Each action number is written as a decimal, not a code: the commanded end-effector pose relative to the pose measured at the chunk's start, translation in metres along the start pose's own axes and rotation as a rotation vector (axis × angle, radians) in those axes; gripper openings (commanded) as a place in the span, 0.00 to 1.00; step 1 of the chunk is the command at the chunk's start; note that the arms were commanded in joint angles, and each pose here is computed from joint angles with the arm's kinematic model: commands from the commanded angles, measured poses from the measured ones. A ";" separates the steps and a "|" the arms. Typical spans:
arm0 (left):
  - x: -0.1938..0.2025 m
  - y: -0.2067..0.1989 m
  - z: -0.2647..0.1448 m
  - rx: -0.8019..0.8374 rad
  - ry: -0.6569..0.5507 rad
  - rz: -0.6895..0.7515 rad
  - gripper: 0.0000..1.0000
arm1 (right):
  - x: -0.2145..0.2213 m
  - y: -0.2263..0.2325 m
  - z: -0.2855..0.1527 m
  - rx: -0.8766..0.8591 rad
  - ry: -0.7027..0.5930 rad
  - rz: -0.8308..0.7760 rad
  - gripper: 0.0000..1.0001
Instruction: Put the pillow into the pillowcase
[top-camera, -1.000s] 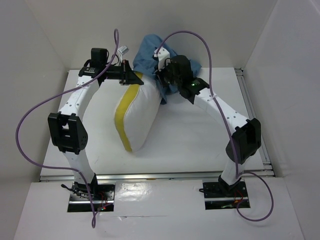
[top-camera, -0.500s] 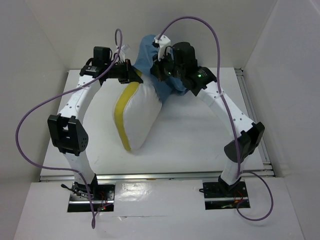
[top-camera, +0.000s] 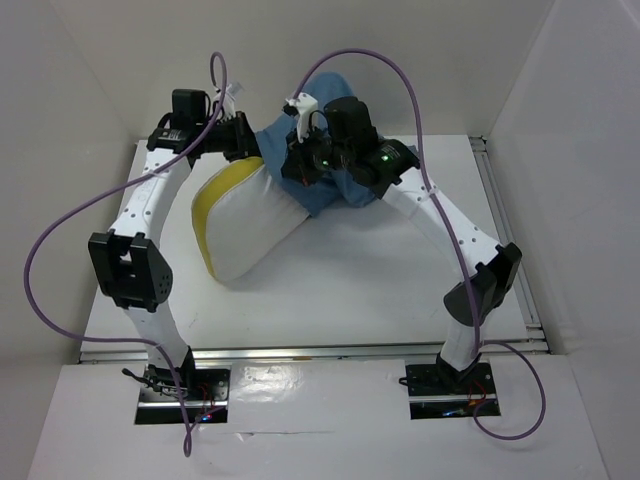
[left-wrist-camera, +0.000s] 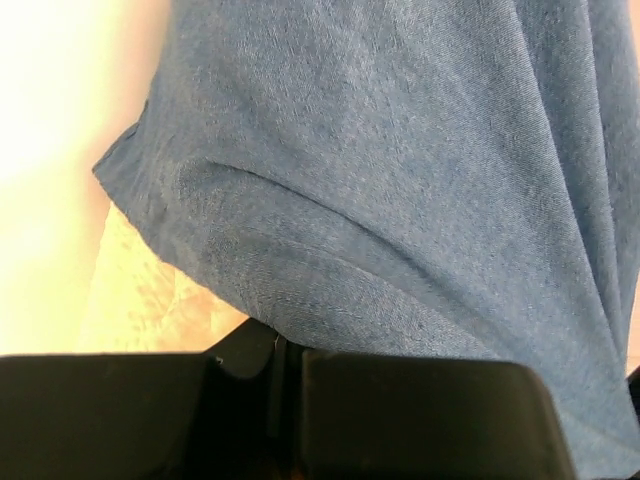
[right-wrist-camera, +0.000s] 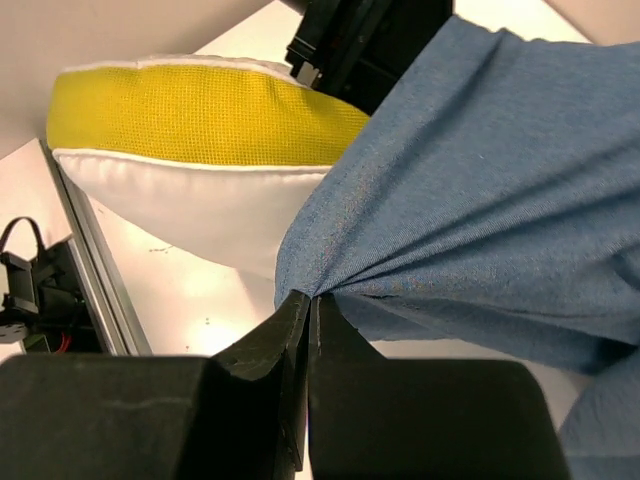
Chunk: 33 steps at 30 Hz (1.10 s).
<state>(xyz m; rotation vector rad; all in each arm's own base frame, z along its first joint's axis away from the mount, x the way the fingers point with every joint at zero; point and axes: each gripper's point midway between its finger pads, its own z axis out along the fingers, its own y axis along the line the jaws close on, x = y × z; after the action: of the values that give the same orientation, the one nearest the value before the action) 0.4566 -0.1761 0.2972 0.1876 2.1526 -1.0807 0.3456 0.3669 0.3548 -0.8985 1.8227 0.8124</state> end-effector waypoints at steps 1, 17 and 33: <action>-0.034 -0.020 -0.015 -0.032 -0.153 0.143 0.00 | -0.027 0.050 0.008 -0.180 -0.077 -0.034 0.00; 0.073 -0.034 0.003 -0.176 0.058 0.543 0.00 | -0.040 0.042 -0.039 -0.129 -0.109 -0.019 0.00; 0.147 0.014 0.054 -0.240 0.208 0.574 0.00 | -0.046 0.028 -0.104 0.074 -0.125 -0.092 0.20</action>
<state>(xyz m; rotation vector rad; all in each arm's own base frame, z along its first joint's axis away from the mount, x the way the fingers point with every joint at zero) 0.3680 -0.2276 0.1659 0.7555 2.2618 -0.5203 0.2912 0.3234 0.4146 -0.9239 1.7497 0.8055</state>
